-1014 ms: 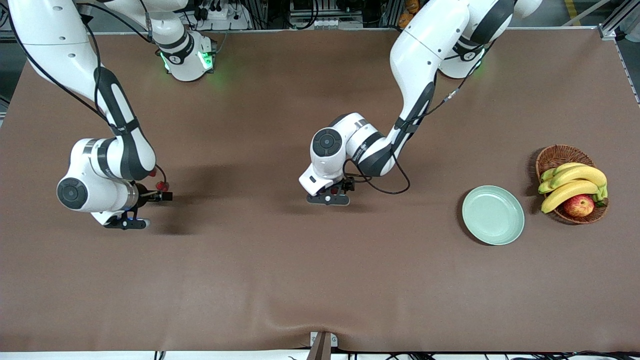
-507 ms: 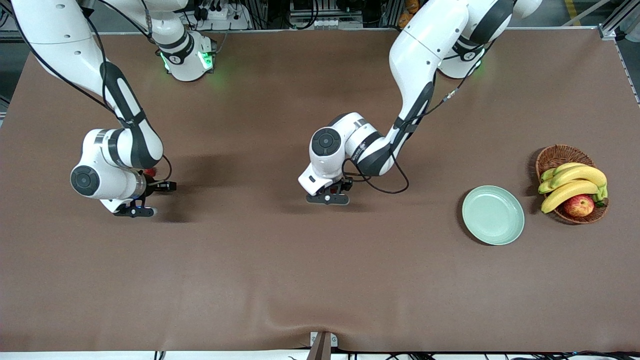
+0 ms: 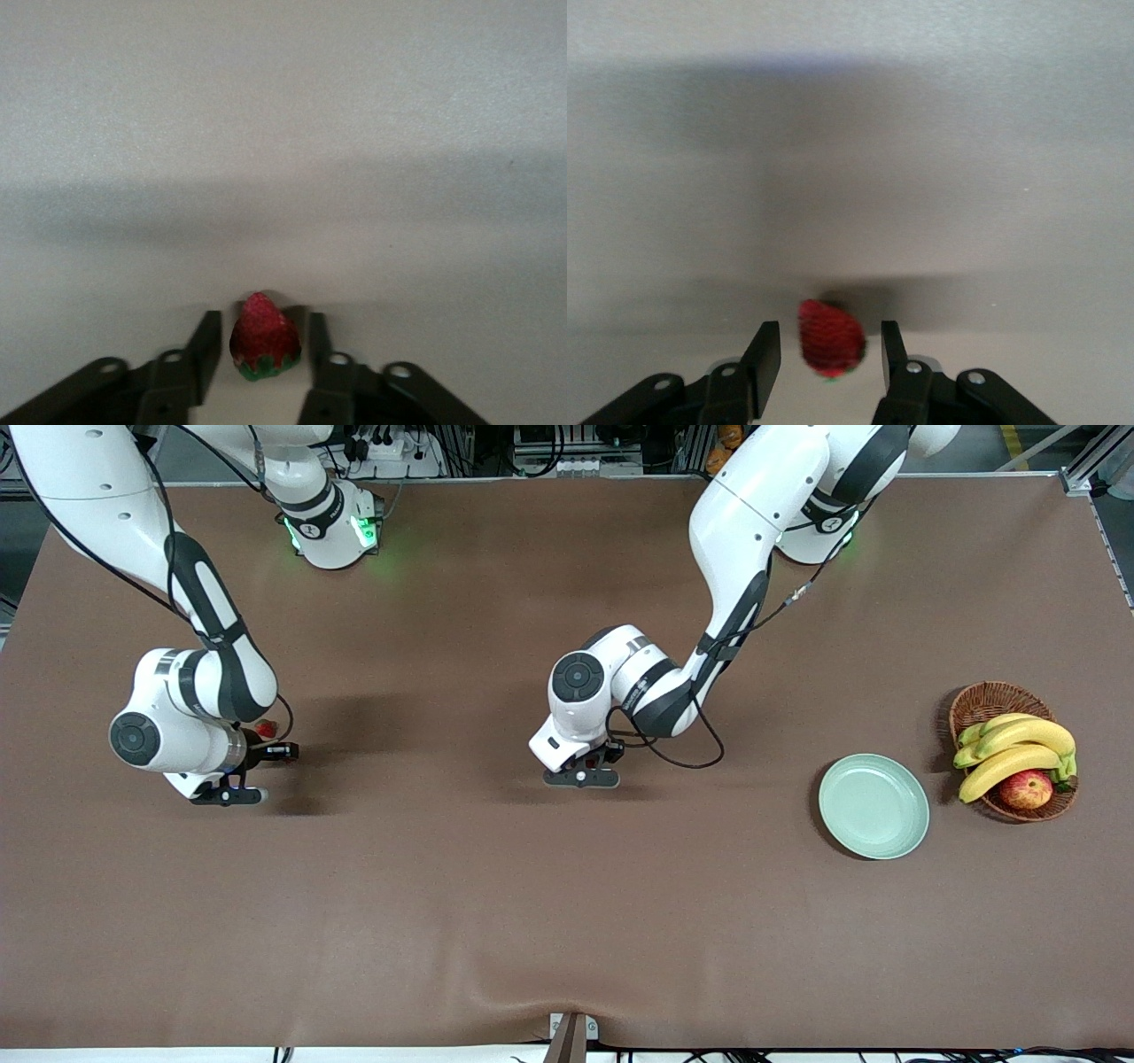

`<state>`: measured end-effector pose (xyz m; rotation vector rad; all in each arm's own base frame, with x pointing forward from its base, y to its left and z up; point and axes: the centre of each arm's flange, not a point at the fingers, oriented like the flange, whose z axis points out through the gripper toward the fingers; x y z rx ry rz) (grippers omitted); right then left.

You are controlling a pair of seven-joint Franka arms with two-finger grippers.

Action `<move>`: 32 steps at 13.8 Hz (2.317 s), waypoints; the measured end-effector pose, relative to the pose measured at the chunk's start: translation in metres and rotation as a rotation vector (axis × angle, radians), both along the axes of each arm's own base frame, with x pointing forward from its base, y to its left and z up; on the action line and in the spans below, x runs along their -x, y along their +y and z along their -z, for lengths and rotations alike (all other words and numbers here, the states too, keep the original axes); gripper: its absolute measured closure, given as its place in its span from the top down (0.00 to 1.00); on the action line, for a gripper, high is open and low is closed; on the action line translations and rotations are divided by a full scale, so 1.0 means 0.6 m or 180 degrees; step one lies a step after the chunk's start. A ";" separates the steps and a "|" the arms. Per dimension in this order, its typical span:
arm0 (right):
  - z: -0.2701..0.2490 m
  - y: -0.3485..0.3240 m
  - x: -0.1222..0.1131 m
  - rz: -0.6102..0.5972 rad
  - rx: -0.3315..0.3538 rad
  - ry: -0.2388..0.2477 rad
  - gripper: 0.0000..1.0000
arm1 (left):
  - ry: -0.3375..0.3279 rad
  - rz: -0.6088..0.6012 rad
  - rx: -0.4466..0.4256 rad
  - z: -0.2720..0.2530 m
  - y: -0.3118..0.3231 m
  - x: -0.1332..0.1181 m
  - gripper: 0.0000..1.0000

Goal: Collect all strawberries into plate

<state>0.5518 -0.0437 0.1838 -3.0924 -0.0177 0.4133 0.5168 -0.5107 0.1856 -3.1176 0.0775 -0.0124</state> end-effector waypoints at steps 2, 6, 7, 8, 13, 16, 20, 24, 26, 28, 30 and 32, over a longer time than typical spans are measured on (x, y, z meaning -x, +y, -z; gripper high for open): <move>0.001 -0.002 0.001 -0.0009 -0.0006 0.0003 0.39 | -0.0003 -0.0004 0.0002 -0.001 0.000 0.000 0.32; -0.001 0.004 0.000 -0.0038 -0.0012 -0.0008 0.31 | -0.0030 -0.0106 0.0014 -0.007 0.002 -0.008 0.32; -0.001 0.006 0.000 -0.0045 -0.0015 -0.0009 0.31 | -0.0064 -0.0277 0.0015 -0.014 0.011 -0.021 0.32; -0.001 0.009 0.000 -0.0053 -0.0018 -0.0011 0.31 | -0.0090 -0.0486 -0.0009 -0.025 0.031 -0.042 0.32; -0.076 0.022 -0.037 -0.0055 -0.0047 0.0085 0.31 | -0.0084 -0.1518 -0.0180 -0.121 0.316 -0.228 0.32; -0.170 0.084 -0.083 0.0217 -0.0032 0.0096 0.31 | -0.0007 -0.1879 -0.0251 -0.156 0.532 -0.290 0.32; -0.227 0.257 -0.095 0.0784 0.0012 0.0105 0.31 | 0.0224 -0.1773 -0.0346 -0.157 0.725 -0.269 0.32; -0.267 0.466 -0.064 0.1470 0.0042 0.0108 0.31 | 0.0388 -0.1568 -0.0330 -0.108 0.834 -0.246 0.32; -0.271 0.547 -0.046 0.1723 0.0093 0.0030 0.31 | 0.0430 -0.1495 -0.0317 -0.085 0.847 -0.240 0.32; -0.251 0.611 -0.030 0.1945 0.0083 -0.0038 0.31 | 0.0466 -0.1466 -0.0307 -0.059 0.841 -0.237 0.32; -0.218 0.674 -0.011 0.2209 -0.0015 -0.0008 0.31 | 0.0493 -0.1452 -0.0301 -0.044 0.836 -0.235 0.38; -0.200 0.724 0.012 0.2416 -0.0109 0.0113 0.31 | 0.0490 -0.1457 -0.0298 -0.043 0.839 -0.236 0.58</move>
